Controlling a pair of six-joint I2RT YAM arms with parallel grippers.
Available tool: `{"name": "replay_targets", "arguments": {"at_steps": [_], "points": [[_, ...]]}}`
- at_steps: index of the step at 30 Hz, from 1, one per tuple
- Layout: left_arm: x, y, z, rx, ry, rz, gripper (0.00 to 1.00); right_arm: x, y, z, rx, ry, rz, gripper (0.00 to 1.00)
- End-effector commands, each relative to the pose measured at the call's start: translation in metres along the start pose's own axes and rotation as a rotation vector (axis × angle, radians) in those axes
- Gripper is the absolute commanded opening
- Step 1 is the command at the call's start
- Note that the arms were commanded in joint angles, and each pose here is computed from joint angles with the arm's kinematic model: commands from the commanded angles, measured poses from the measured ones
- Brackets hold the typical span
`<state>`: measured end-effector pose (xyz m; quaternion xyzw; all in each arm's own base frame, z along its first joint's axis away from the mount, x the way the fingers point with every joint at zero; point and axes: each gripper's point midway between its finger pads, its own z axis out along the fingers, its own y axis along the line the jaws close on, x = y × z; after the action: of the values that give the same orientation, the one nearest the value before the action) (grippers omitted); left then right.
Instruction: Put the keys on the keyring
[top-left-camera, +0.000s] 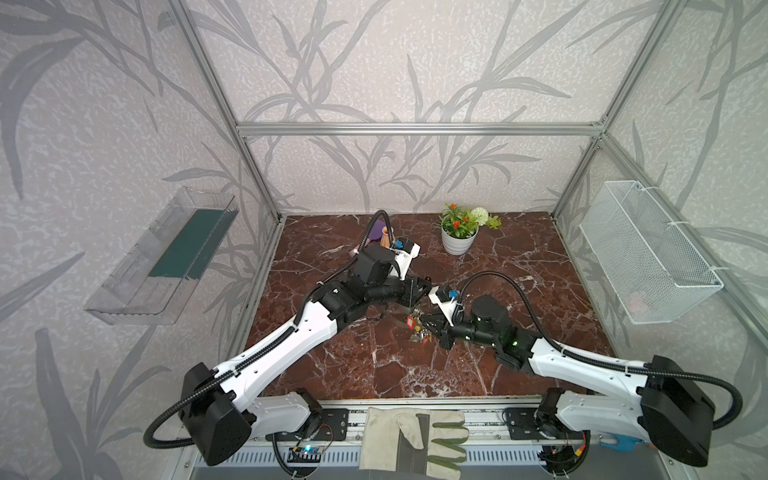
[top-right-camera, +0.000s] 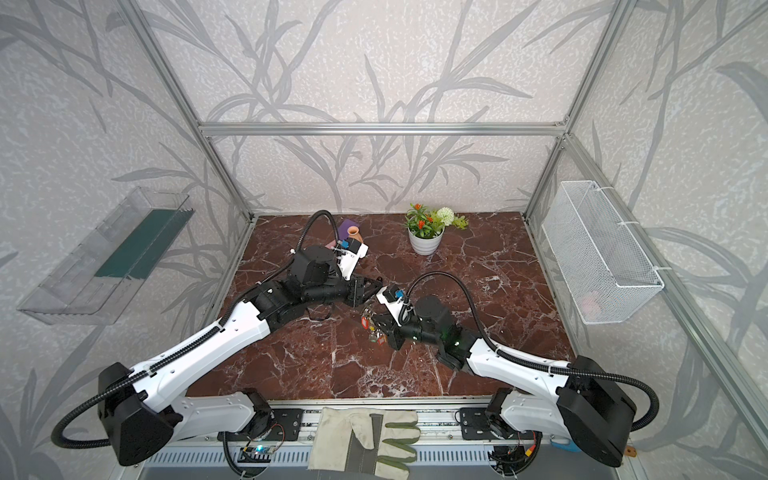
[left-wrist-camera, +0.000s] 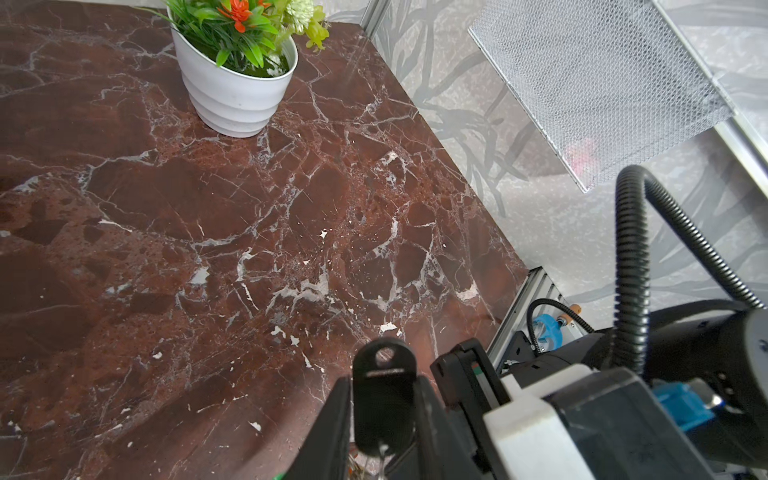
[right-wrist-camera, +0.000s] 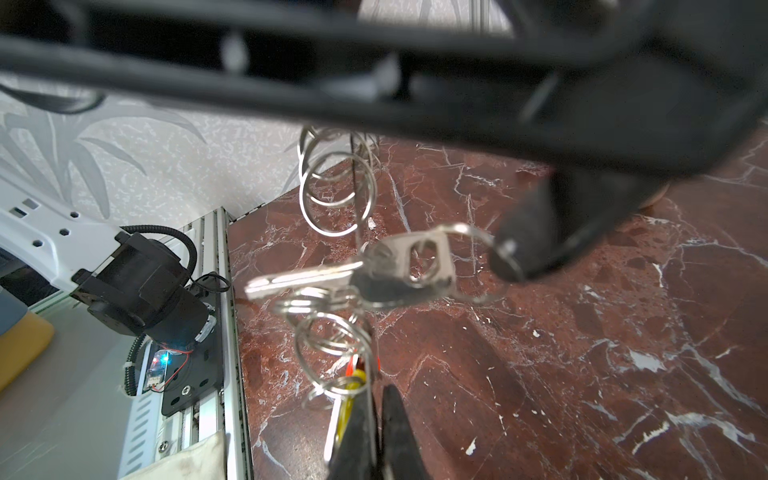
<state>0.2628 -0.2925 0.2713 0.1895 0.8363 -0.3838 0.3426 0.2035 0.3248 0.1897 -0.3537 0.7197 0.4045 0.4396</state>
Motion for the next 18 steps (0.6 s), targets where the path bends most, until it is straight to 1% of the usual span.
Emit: {"name": "replay_targets", "arguments": {"at_steps": [1, 5, 7, 10, 13, 16, 18], "points": [[-0.019, -0.008, -0.017, 0.025, -0.087, 0.003, 0.39, -0.031, 0.010, -0.004, -0.027, -0.094, -0.038, 0.00], [-0.025, -0.008, -0.030, 0.030, -0.137, -0.003, 0.51, -0.031, 0.010, -0.004, -0.025, -0.098, -0.034, 0.00], [-0.027, -0.008, -0.035, 0.033, -0.154, -0.005, 0.55, -0.031, 0.010, -0.004, -0.026, -0.097, -0.032, 0.00], [-0.026, -0.005, -0.044, 0.015, -0.164, 0.011, 0.57, -0.031, 0.010, -0.004, -0.027, -0.098, -0.029, 0.00], [-0.018, 0.005, -0.052, -0.038, -0.157, 0.019, 0.58, -0.032, 0.010, -0.004, -0.030, -0.101, -0.027, 0.00], [-0.005, 0.014, -0.061, -0.071, -0.147, 0.015, 0.59, -0.032, 0.010, -0.003, -0.030, -0.100, -0.025, 0.00], [0.007, 0.017, -0.067, -0.084, -0.127, 0.039, 0.57, -0.032, 0.009, -0.003, -0.030, -0.099, -0.013, 0.00]]}}
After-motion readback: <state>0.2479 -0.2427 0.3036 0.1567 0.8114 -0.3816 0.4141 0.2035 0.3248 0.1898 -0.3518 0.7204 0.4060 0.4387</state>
